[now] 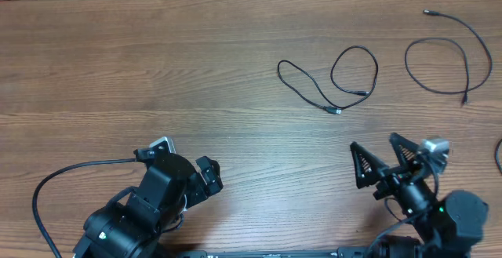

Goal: Untangle cables

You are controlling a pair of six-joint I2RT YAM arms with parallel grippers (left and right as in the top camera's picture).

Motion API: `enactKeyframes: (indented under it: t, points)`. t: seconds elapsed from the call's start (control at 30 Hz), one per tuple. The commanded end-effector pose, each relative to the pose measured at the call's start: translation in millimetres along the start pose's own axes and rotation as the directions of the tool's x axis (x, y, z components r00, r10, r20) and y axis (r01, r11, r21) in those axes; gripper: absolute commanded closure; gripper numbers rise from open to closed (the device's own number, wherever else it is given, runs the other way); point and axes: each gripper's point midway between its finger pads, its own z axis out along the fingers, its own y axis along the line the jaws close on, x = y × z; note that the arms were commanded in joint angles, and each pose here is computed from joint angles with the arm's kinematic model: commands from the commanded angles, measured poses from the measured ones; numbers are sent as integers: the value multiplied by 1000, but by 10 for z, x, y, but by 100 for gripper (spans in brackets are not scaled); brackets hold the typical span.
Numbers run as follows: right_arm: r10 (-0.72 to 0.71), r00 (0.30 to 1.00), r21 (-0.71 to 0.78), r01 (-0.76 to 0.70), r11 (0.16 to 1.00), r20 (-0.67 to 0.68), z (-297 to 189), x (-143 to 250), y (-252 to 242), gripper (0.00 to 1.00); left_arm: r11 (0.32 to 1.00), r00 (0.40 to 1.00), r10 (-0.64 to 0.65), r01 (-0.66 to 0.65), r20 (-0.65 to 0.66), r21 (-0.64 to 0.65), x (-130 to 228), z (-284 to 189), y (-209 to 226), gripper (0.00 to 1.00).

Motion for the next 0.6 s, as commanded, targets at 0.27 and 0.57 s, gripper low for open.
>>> enactKeyframes:
  t: [0.27,0.57]
  points:
    - [-64,995,-112,71,991,72,84,148,101,0,1000,1000,12,-12,12,-10,-19,7,17,0]
    - [-83,989,-53,90,995,126,139,272,-1,0,1000,1000,13,-12,11,-11,-18,8,19,0]
